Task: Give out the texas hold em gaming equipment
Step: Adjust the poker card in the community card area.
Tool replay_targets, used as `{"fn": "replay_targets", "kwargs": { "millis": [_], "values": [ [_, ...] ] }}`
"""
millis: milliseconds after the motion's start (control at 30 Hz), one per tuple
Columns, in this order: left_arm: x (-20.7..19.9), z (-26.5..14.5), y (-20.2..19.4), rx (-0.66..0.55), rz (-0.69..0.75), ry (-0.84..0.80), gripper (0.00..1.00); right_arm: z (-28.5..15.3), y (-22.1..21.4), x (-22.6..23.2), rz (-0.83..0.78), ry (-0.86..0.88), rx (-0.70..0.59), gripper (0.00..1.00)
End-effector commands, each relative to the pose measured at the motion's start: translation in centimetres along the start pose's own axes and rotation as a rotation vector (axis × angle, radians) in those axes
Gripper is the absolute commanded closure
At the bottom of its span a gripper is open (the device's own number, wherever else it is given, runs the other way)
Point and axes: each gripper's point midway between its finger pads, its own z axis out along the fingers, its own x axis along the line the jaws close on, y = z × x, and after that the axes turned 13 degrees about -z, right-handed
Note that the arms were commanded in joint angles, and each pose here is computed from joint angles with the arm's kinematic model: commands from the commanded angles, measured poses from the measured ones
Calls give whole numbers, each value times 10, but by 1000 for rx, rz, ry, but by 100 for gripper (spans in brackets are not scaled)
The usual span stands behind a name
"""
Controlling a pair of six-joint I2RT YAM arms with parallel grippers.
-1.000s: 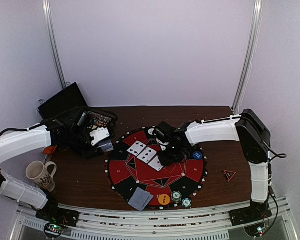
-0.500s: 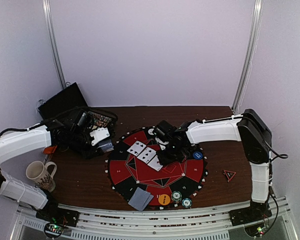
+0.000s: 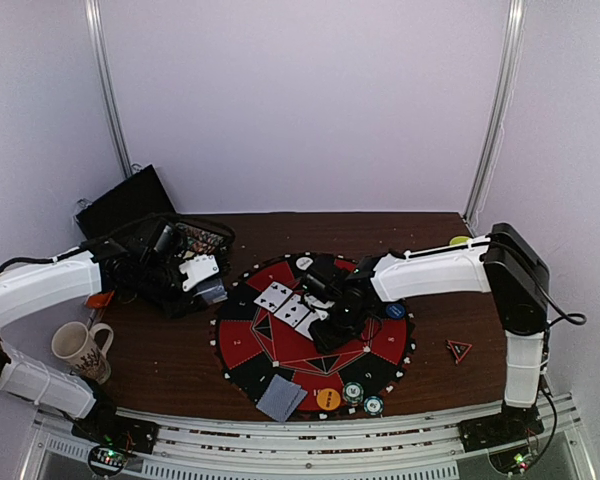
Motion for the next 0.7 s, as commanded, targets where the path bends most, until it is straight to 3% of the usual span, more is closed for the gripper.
{"fn": "replay_targets", "kwargs": {
  "millis": [0, 667],
  "values": [
    [4, -5, 11, -56, 1, 17, 52, 13, -4, -9, -18, -47, 42, 52],
    [4, -5, 9, -53, 3, 21, 52, 24, 29, -15, -10, -66, -17, 53]
  ]
}}
